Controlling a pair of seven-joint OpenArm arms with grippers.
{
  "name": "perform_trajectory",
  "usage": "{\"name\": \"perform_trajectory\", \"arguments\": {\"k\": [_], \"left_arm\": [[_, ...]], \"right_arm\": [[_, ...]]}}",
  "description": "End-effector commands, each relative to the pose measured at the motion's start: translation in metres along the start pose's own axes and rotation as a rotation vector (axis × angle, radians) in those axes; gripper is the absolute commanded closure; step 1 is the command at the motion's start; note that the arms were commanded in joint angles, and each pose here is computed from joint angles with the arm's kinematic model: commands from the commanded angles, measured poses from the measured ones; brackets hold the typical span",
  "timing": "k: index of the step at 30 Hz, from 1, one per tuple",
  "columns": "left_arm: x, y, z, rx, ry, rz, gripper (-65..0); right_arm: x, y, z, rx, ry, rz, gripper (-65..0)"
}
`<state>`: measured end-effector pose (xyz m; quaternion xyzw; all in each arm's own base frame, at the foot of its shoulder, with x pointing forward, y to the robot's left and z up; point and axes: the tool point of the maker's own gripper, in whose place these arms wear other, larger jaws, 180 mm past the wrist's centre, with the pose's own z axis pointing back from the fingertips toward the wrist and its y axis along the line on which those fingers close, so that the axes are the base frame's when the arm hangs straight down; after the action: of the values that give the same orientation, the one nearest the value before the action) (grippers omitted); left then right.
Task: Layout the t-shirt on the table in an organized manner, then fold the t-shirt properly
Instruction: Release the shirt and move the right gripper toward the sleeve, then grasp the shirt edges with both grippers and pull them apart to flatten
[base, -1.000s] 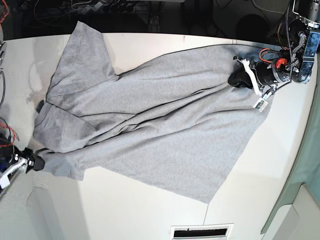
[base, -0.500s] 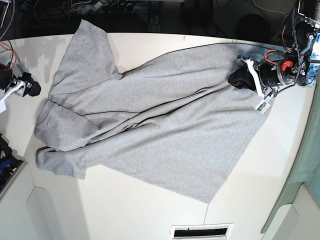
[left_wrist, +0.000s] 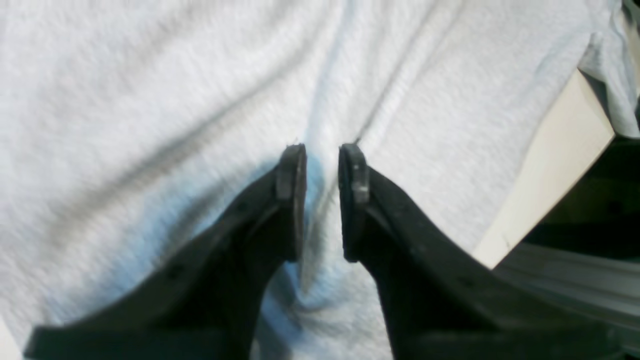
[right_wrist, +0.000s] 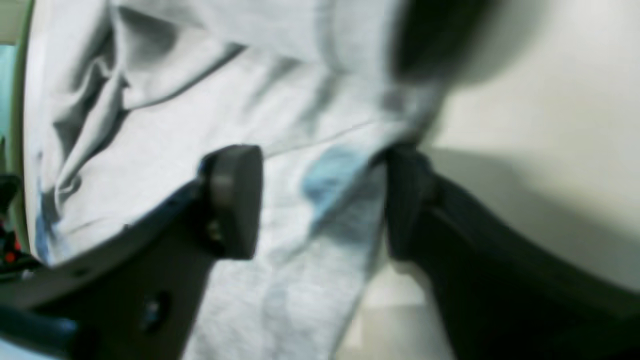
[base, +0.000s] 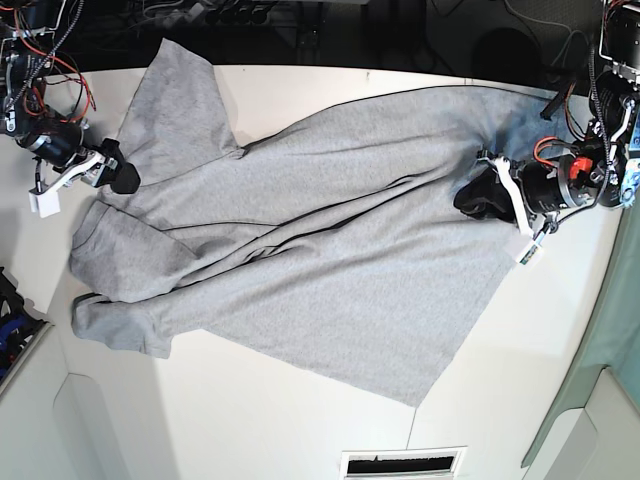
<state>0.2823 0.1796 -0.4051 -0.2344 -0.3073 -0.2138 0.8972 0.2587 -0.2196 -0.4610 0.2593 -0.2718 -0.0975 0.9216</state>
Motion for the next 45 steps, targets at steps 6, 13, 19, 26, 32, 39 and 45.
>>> {"name": "perform_trajectory", "arguments": {"k": [6, 13, 19, 26, 32, 39, 45], "left_arm": [[0.083, 0.023, 0.008, 0.082, -0.175, -0.021, -15.2], [0.142, 0.018, -0.034, 0.114, -0.25, -0.055, -15.2], [0.172, 0.002, -0.099, 0.119, -0.201, -0.115, -15.1], [0.176, 0.006, -0.132, 0.161, -0.111, -0.12, -15.1], [0.166, 0.017, -0.134, 0.21, -0.08, -0.117, -15.1], [0.152, 0.031, -0.126, 0.237, -0.02, -0.11, -15.1], [0.132, 0.055, -0.112, 0.281, 0.013, -0.1, -15.1]], "right_arm": [[0.006, 0.004, 0.006, -0.019, 0.029, 0.061, 0.0], [-0.009, 0.012, 0.027, -0.033, 0.08, 0.127, 0.0], [-0.031, 0.01, 0.064, -0.088, 0.075, 0.186, 0.0], [-0.051, -0.004, 0.11, -0.172, 0.066, 0.184, 0.0], [-0.044, -0.015, 0.134, -0.232, 0.011, 0.183, 0.0], [-0.017, -0.012, 0.132, -0.23, -0.072, 0.199, -25.3], [0.041, -0.008, 0.132, -0.255, -0.228, 0.237, -25.2]]}}
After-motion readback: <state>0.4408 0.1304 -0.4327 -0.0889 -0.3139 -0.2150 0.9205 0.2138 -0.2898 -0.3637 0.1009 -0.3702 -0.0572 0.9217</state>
